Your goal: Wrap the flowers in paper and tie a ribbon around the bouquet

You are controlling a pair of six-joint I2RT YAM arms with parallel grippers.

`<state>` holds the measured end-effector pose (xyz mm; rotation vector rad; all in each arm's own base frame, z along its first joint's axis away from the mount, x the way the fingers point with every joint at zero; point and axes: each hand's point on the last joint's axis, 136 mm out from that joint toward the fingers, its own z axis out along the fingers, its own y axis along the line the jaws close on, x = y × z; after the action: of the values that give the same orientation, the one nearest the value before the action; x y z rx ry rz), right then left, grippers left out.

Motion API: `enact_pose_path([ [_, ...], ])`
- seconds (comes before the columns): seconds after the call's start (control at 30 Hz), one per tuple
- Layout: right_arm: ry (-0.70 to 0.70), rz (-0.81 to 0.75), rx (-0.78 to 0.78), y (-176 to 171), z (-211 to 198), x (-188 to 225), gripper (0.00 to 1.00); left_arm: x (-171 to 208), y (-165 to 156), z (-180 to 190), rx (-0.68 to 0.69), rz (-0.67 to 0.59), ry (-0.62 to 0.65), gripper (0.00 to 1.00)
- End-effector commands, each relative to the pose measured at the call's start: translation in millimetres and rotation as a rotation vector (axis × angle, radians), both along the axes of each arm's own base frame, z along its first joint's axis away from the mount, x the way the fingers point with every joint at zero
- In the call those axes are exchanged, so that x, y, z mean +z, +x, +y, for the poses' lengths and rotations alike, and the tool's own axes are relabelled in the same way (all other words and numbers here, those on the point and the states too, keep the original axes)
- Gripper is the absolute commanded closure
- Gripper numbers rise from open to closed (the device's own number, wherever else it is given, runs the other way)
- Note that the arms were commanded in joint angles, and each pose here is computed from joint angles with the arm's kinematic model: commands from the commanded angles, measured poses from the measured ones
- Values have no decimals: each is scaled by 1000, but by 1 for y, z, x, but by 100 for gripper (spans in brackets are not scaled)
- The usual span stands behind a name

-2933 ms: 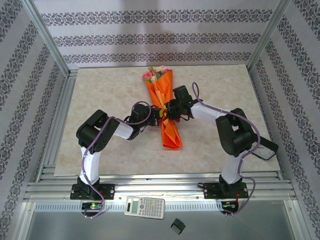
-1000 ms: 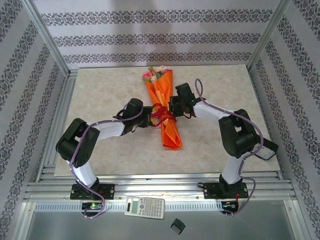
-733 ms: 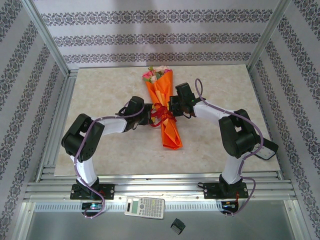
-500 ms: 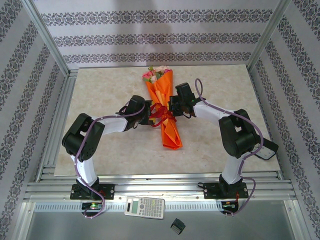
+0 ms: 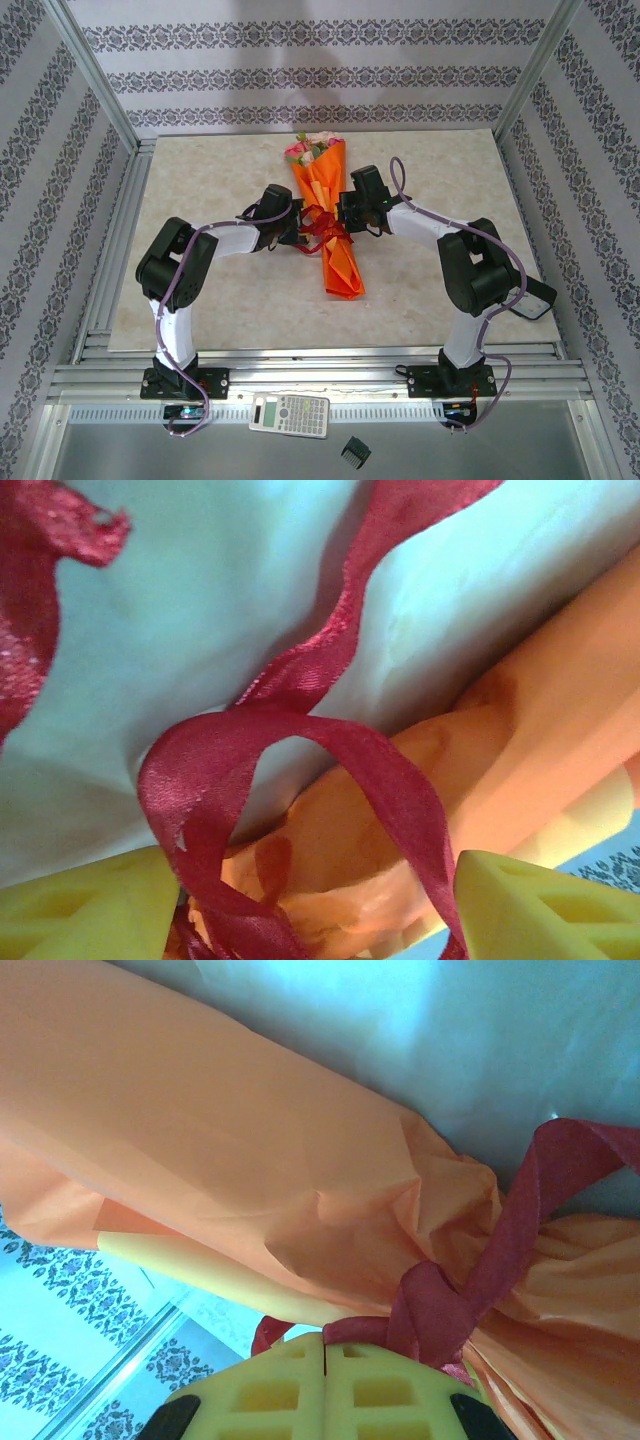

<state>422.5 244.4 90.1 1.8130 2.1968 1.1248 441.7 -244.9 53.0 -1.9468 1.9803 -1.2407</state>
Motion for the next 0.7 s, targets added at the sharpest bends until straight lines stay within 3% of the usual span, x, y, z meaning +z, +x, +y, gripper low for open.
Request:
enact_pose_path([
  [0.0,3,-24,-1,4,-1,7,100,-9,-7,5,94,132,-52,30],
  [0.2,1,-26,-1,4,-2,7,100,-23,2,-4,83,155,-71,47],
  [0.47,-13,-55,-12,6,-9,13,100,-31,-1,0,96,143,-77,93],
  [0.67,-23,-72,-23,8,-17,13,100,-28,-4,10,104,114,-57,100],
])
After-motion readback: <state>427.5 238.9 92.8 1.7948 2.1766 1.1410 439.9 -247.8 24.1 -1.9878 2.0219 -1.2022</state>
